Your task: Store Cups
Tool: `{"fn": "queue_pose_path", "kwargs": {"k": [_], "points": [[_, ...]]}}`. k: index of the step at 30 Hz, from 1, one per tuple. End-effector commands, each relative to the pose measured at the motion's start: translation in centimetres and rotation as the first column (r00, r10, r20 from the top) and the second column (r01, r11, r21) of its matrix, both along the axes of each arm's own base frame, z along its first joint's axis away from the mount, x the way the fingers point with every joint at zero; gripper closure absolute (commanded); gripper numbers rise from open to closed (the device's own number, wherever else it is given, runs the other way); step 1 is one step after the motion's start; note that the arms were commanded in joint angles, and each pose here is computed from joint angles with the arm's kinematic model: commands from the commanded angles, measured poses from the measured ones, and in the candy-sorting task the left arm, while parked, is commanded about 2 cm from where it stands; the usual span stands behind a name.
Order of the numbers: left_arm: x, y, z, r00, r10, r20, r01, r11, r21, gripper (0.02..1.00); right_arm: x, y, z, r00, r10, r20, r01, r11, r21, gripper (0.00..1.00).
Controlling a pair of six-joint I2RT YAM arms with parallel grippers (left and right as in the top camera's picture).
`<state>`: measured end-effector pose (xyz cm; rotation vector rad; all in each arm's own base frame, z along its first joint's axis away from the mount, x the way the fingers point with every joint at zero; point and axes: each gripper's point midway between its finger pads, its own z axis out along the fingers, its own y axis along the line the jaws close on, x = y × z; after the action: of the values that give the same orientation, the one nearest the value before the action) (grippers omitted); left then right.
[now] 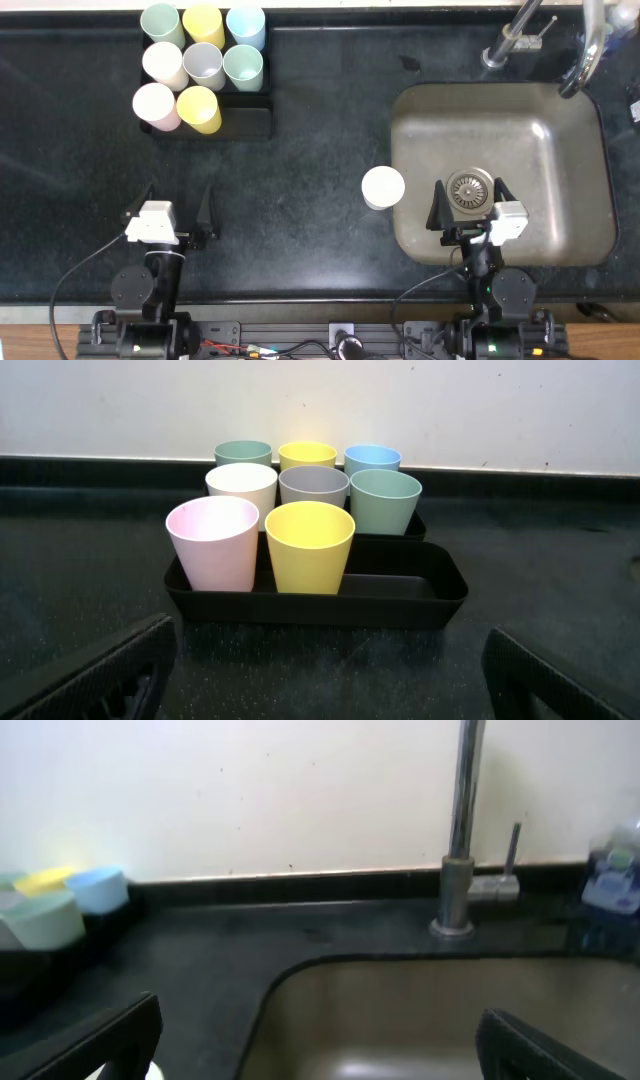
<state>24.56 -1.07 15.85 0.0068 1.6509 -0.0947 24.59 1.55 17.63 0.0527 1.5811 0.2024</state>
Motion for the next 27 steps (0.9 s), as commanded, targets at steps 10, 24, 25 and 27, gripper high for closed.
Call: {"fn": "queue_pose_path", "kwargs": {"k": [10, 24, 25, 27], "points": [[0.0, 0.2, -0.1, 1.000, 0.012, 0.006, -0.012, 1.000, 0.000, 0.020, -3.0, 2.4, 3.8, 0.978, 0.140, -0.152, -0.113, 0.978, 0.176, 0.005], [0.0, 0.2, -0.1, 1.000, 0.012, 0.006, -0.012, 1.000, 0.000, 0.020, -1.6, 2.8, 10.5, 0.913, 0.156, -0.378, -0.014, 0.936, 0.352, 0.005], [0.0, 0.2, -0.1, 1.000, 0.012, 0.006, -0.012, 1.000, 0.000, 0.018, -1.0, 2.9, 10.7, 0.902, 0.161, -0.400, -0.011, 0.936, 0.352, 0.005], [0.0, 0.2, -0.1, 1.000, 0.012, 0.006, -0.012, 1.000, 0.000, 0.018, 0.2, 3.1, 10.8, 0.876, 0.162, -0.455, 0.018, 0.931, 0.365, 0.007]]}}
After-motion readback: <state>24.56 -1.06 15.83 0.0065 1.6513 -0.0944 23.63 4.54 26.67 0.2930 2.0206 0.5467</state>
